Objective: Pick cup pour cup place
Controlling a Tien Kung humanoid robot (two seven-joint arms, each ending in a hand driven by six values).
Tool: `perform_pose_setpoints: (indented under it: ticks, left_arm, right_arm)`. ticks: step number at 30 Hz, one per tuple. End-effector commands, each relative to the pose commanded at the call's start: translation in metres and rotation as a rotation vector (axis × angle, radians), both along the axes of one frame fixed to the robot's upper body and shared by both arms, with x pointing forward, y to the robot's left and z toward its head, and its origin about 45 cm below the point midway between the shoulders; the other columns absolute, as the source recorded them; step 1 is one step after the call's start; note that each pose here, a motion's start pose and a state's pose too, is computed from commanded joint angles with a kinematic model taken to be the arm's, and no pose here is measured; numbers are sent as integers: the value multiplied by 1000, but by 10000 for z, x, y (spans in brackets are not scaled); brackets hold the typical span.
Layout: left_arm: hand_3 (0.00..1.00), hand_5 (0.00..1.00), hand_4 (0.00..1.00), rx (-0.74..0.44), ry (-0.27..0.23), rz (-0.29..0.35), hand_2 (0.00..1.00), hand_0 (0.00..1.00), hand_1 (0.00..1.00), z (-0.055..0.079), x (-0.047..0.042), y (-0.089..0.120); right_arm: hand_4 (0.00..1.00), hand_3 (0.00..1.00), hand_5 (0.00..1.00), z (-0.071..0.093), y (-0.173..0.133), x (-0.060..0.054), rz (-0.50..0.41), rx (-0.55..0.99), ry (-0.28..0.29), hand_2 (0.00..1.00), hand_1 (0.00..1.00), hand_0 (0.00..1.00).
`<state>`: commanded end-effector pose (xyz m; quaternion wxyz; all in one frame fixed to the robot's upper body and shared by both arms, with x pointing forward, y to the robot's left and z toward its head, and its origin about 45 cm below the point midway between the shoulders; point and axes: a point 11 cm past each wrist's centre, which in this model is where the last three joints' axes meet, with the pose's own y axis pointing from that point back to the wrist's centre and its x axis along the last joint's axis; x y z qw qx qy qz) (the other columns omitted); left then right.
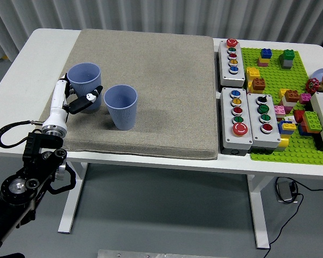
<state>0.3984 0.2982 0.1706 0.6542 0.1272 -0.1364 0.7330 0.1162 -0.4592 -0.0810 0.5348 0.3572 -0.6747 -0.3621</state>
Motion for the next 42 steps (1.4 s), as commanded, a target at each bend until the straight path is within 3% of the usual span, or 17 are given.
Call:
perform_pose_setpoints:
  ticks: [12, 18, 26, 34, 42]
  left_arm:
    - [543, 139, 686, 196, -59, -12, 533, 475, 504, 316, -56, 144]
    - [543, 140, 692, 370, -93, -32, 532, 470, 500, 514, -33, 187]
    - [527, 112, 670, 661, -143, -122, 530, 450, 505, 792, 45, 61]
    - [527, 107, 666, 838, -174, -159, 527, 452, 504, 936, 105, 2]
    - [527, 87, 654, 957, -202, -155, 530, 458, 507, 1047, 119, 17]
  right_arm:
    - [2, 581, 185, -7, -11, -43, -4, -1, 5, 579, 636, 684]
    - [2, 581, 184, -13, -15, -76, -4, -2, 12, 579, 636, 685]
    - [2, 581, 185, -13, -21, -86, -9, -2, 13, 579, 636, 685]
    - [2, 581, 184, -10, -28, -88, -12, -3, 11, 579, 636, 684]
    - [2, 581, 184, -5, -29, -68, -17, -3, 5, 579, 636, 686]
